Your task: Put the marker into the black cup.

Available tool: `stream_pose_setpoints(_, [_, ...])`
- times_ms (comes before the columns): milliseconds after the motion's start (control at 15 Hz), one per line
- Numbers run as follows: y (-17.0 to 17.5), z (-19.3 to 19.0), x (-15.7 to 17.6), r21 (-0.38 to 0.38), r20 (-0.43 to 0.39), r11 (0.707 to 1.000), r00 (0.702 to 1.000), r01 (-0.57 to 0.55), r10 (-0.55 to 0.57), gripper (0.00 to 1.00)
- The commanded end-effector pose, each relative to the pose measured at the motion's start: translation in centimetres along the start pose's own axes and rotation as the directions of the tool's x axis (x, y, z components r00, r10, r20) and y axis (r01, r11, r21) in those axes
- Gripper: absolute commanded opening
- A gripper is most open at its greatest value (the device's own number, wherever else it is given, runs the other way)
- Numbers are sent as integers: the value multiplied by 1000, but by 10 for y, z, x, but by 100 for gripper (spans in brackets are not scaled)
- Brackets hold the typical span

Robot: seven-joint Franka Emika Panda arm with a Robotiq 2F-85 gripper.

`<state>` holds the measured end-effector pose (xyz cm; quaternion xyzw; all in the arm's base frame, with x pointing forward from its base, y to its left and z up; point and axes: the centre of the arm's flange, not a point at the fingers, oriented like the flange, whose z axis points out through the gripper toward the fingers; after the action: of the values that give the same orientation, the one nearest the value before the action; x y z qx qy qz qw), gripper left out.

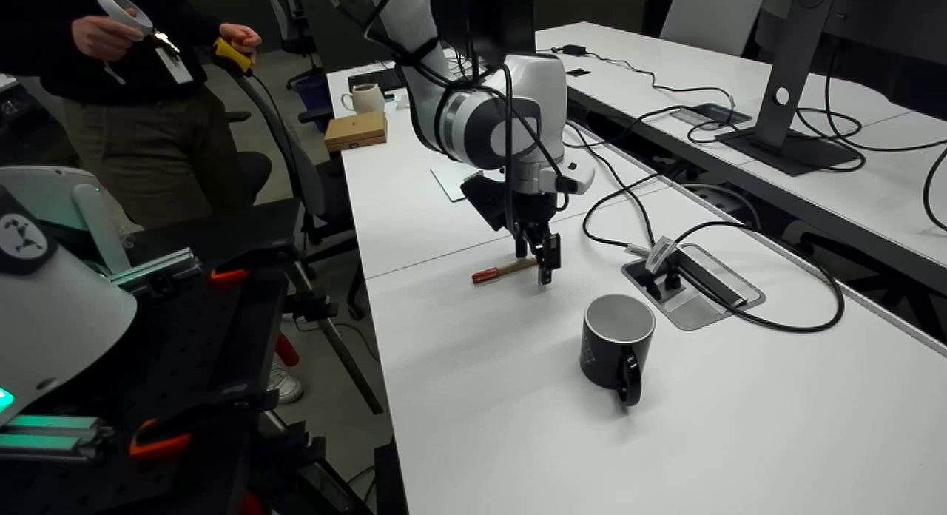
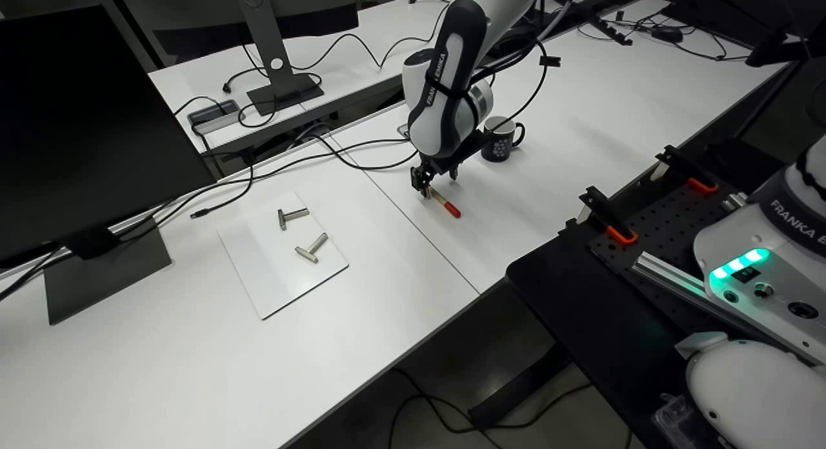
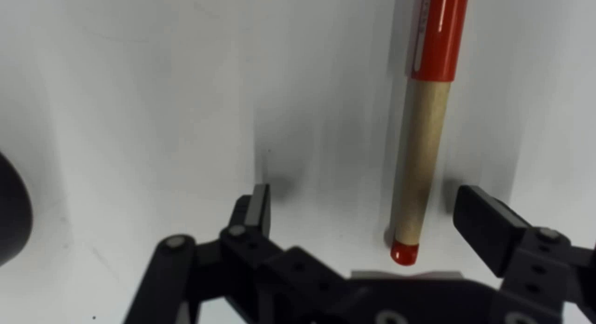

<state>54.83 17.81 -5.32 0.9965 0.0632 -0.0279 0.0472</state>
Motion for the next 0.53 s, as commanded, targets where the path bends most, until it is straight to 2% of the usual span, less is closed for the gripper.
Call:
stream_pose_setpoints(0, [-14,0,6,-54,29,998,999,-21,23,100])
stream_pose_setpoints(133, [-15,1,6,-49,36,999,999,-22,24,97])
stream_pose_setpoints(200, [-14,1,7,-44,39,999,999,-24,26,74])
stream_pose_setpoints(333, [-12,2,7,-37,41,999,999,-25,27,69])
stream_pose_setpoints(467, [-10,3,8,-35,45,999,999,-29,30,54])
